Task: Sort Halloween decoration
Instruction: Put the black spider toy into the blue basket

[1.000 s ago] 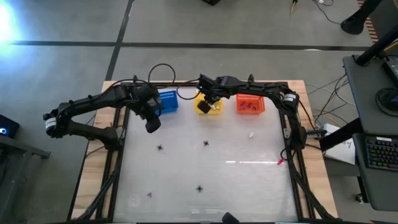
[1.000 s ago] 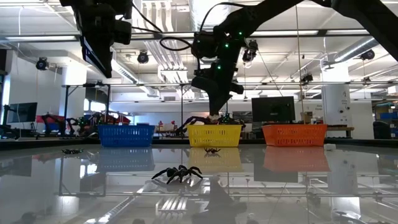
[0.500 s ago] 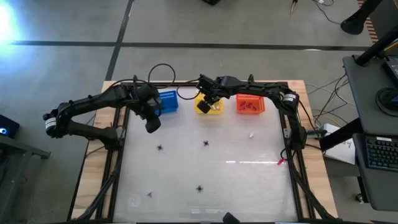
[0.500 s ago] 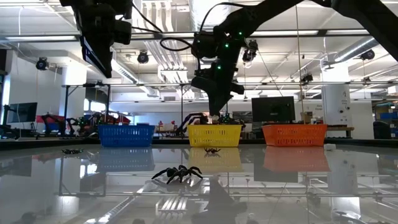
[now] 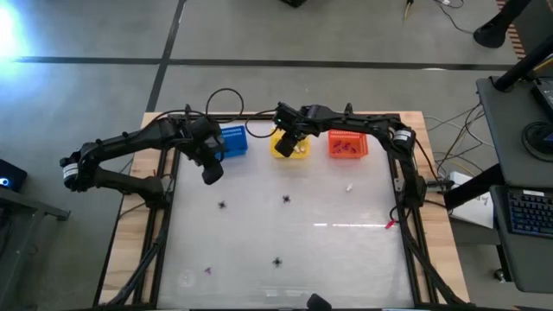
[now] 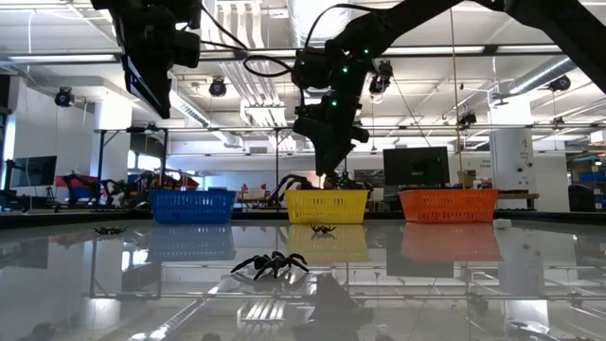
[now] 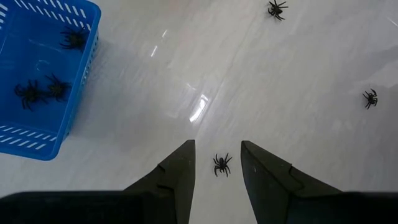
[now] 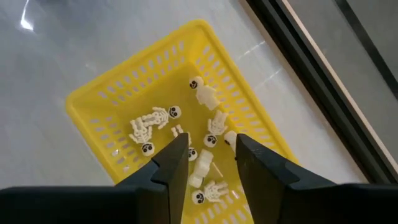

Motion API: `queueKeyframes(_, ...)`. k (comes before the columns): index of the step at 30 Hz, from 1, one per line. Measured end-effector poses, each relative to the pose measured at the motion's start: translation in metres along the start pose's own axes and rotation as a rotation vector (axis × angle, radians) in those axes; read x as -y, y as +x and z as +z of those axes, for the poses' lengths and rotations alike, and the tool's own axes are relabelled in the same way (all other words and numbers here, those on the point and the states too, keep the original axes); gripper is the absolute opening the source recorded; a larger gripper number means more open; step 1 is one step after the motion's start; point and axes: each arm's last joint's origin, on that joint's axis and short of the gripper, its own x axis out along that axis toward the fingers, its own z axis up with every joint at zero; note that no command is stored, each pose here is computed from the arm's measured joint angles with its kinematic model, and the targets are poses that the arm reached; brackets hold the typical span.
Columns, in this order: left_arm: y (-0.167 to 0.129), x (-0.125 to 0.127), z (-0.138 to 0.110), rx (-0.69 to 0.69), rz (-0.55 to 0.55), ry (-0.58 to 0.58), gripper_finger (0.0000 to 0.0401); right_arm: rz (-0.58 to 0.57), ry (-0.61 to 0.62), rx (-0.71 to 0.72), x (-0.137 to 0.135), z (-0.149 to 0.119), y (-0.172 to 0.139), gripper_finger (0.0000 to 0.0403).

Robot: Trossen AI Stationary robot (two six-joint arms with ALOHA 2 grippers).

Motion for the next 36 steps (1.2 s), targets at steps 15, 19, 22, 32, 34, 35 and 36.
queueKeyframes(15,0.0,0.0,0.0,0.002,0.0,0.0,0.0111,0.004,0.005,0.029,0.0,0.003,0.0,0.0111)
queueKeyframes(19,0.0,0.0,0.0,0.005,0.0,0.001,0.0111,0.008,0.011,0.059,-0.001,0.006,0.0,0.0114)
queueKeyframes(22,0.0,0.0,0.002,0.024,-0.003,0.005,0.0111,0.01,0.013,0.072,-0.001,0.007,0.0,0.0117)
queueKeyframes(32,-0.001,-0.004,0.01,0.128,0.156,-0.057,0.0111,0.043,0.066,0.102,-0.003,0.01,-0.001,0.0106)
queueKeyframes(34,-0.001,-0.004,0.009,0.121,0.172,-0.049,0.0111,0.07,0.04,0.071,-0.003,0.008,0.0,0.0103)
queueKeyframes(35,-0.001,-0.004,0.009,0.12,0.173,-0.039,0.0111,0.069,0.028,0.054,-0.002,0.006,0.0,0.0102)
queueKeyframes(36,-0.001,-0.004,0.009,0.119,0.172,-0.033,0.0111,0.063,0.008,0.028,-0.002,0.003,0.0,0.0101)
